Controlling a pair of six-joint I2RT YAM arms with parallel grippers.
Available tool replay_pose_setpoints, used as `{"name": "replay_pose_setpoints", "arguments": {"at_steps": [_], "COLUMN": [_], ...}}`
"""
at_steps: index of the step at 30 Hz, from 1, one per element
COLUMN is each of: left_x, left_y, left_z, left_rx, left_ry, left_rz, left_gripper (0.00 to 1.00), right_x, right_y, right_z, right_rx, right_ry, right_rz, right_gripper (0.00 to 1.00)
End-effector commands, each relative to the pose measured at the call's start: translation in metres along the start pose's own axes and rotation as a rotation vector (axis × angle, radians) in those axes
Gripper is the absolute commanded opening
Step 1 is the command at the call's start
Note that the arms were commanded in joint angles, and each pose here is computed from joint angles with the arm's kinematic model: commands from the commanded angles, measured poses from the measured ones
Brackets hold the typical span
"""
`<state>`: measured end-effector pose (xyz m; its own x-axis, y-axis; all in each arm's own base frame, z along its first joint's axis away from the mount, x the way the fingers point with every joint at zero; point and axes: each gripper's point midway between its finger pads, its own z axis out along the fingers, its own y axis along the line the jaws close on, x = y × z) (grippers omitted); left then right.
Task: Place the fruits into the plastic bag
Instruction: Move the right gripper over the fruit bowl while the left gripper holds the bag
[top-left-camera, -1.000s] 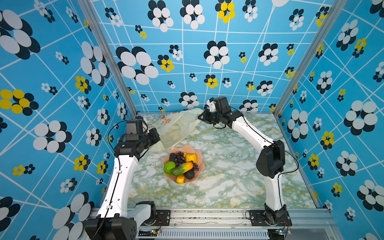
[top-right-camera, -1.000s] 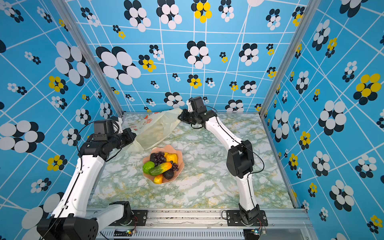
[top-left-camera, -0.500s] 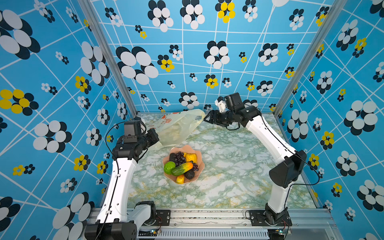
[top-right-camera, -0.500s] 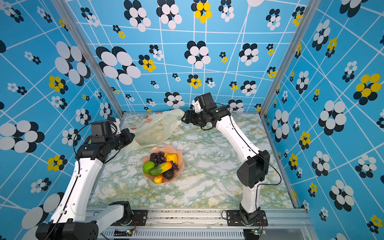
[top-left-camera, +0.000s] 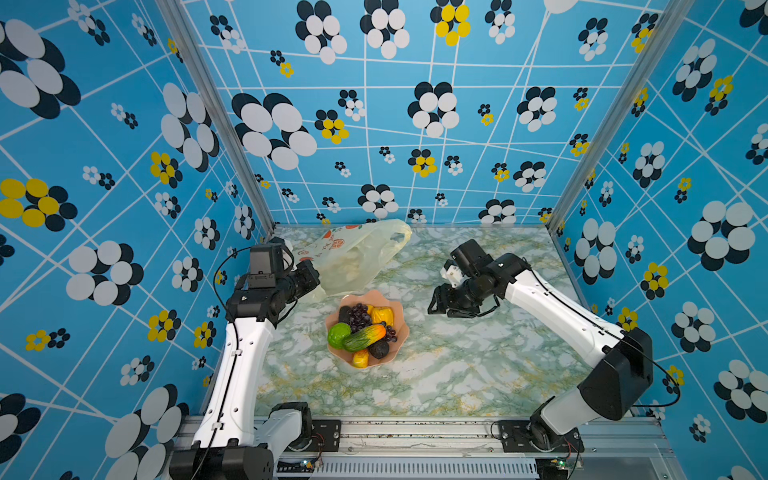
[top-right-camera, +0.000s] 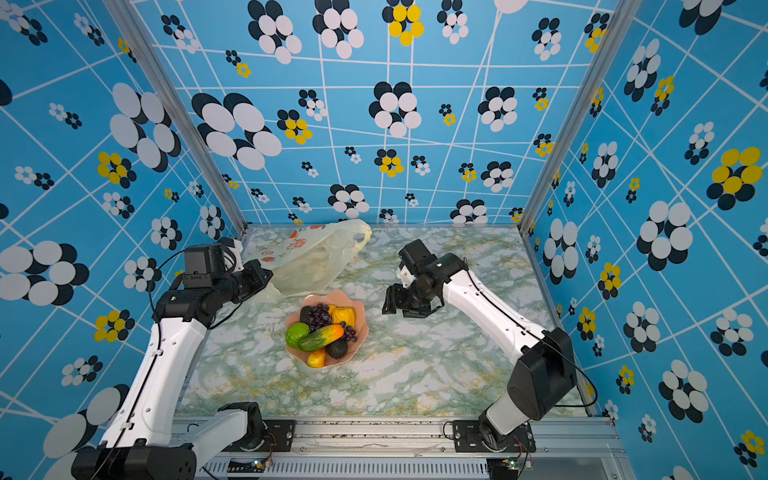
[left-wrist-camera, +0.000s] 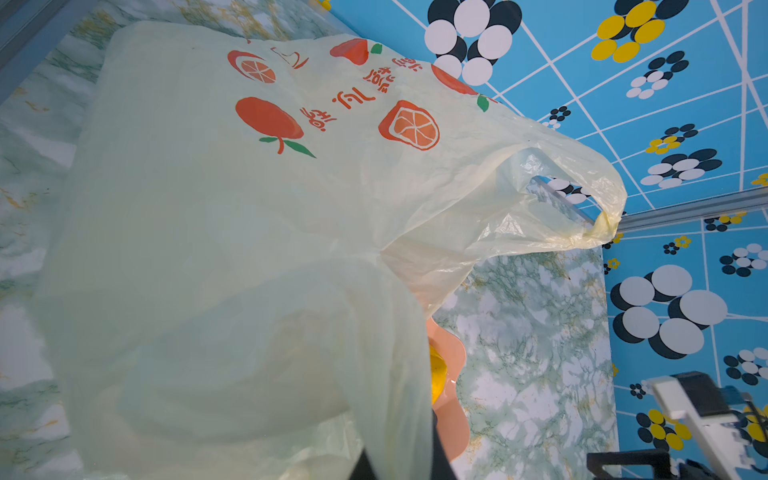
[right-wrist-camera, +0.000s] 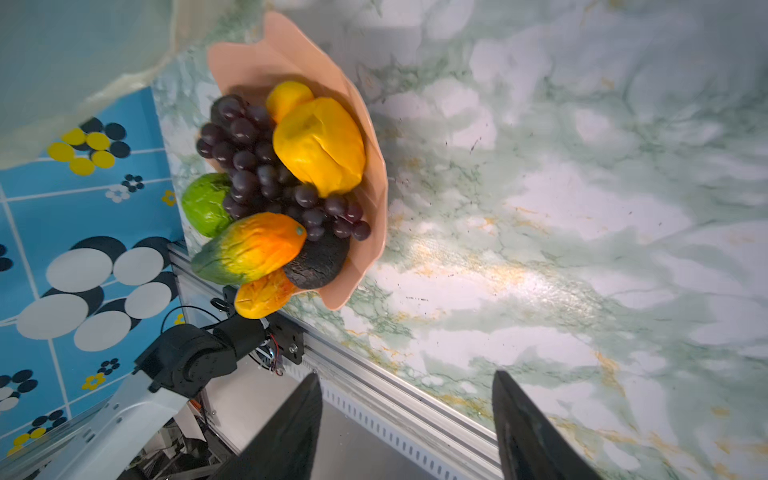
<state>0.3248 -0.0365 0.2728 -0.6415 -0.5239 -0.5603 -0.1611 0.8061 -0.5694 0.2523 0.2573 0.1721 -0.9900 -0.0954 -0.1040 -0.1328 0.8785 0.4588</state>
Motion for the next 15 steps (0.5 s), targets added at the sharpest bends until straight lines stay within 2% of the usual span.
{"name": "replay_pose_setpoints", "arguments": {"at_steps": [1,7,15], "left_x": [0.006,0.01,0.012], "left_y": [-0.003,-0.001,0.001], "left_z": [-0.001,-0.001,-0.002], "left_rx": [0.014,0.012,0.007], "left_ry": [0.011,0.016,0.016], "left_rz": [-0.003,-0.002,-0.002], "left_gripper": [0.0,0.0,0.0], "right_x": [-0.002,0.001,-0.003], "right_y": [0.016,0.019,0.024], "right_z": [0.02,0.057,0.088], "right_rx": [-0.051,-0.031,-0.037], "right_ry": [0.016,0.082,0.128], "right_rz": [0.006,0.002,0.005], "right_gripper": [0.65,0.62,0.55]}}
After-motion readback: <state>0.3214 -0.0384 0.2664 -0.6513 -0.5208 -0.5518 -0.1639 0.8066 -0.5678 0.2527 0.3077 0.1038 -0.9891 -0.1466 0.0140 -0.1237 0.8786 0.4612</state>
